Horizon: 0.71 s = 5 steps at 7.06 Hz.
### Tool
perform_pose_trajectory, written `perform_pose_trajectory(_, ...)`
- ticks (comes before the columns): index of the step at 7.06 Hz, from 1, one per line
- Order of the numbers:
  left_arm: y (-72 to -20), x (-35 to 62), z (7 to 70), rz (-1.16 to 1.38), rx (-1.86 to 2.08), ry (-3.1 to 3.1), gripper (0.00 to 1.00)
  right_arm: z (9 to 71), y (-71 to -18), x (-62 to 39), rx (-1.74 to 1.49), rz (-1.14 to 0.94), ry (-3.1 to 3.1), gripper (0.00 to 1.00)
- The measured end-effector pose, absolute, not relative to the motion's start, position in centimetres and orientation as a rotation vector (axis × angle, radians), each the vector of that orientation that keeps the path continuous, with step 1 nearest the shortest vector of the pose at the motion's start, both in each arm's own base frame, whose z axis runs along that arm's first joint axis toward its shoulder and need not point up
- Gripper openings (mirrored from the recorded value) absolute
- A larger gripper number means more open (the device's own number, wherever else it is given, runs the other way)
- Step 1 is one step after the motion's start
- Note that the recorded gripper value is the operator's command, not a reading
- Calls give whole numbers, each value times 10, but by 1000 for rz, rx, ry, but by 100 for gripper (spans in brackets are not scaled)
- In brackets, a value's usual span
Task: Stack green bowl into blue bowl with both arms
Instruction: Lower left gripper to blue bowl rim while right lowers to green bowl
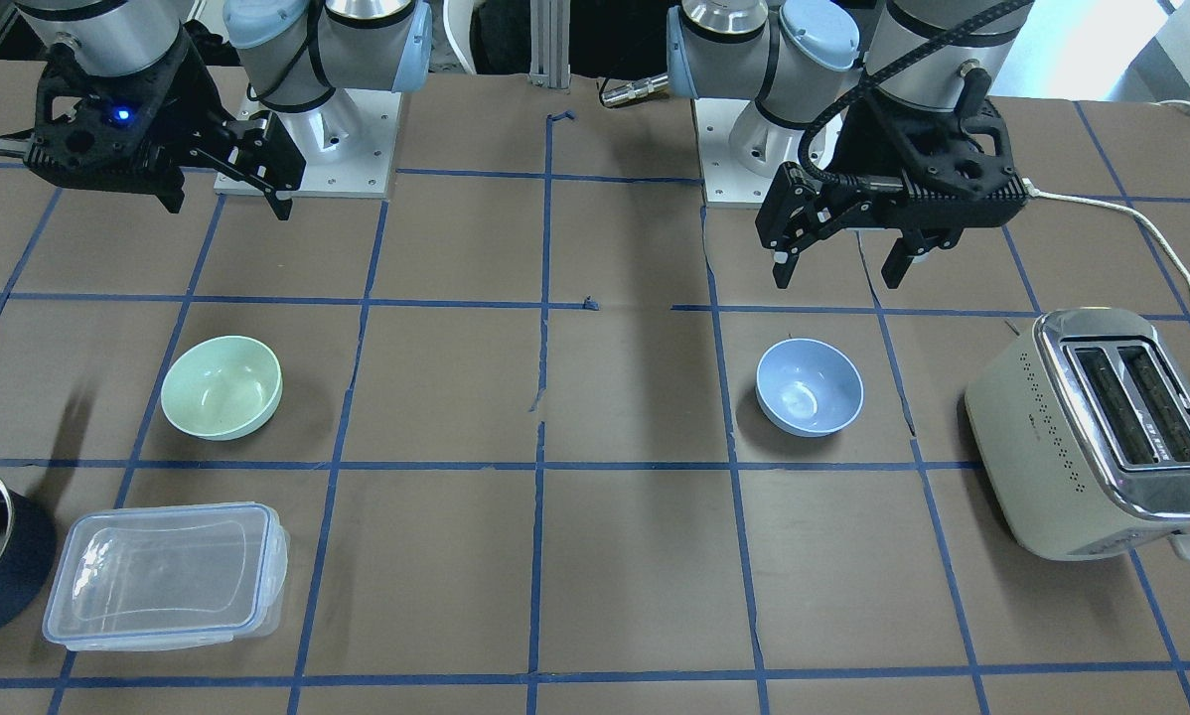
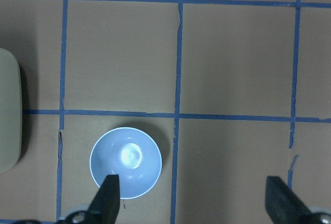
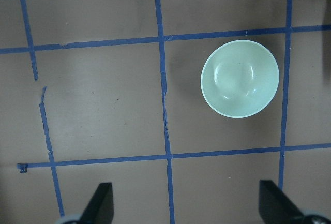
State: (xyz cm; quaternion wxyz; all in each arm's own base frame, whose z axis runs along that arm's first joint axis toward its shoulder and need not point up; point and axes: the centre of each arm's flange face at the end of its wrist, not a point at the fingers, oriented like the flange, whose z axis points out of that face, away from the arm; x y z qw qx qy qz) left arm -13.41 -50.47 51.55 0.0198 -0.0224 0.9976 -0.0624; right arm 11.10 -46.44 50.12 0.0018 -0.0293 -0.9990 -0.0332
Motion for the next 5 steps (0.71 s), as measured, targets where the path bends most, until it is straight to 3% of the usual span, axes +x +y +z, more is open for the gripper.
perform_pose_trajectory(2, -506, -100, 489, -85, -38, 3067, 100, 498, -467, 109, -76, -113, -3131, 100)
perform_pose_trajectory(5, -505, 23, 369, 108, -84, 3075, 100, 483, -485, 68, -78, -158, -3074, 100)
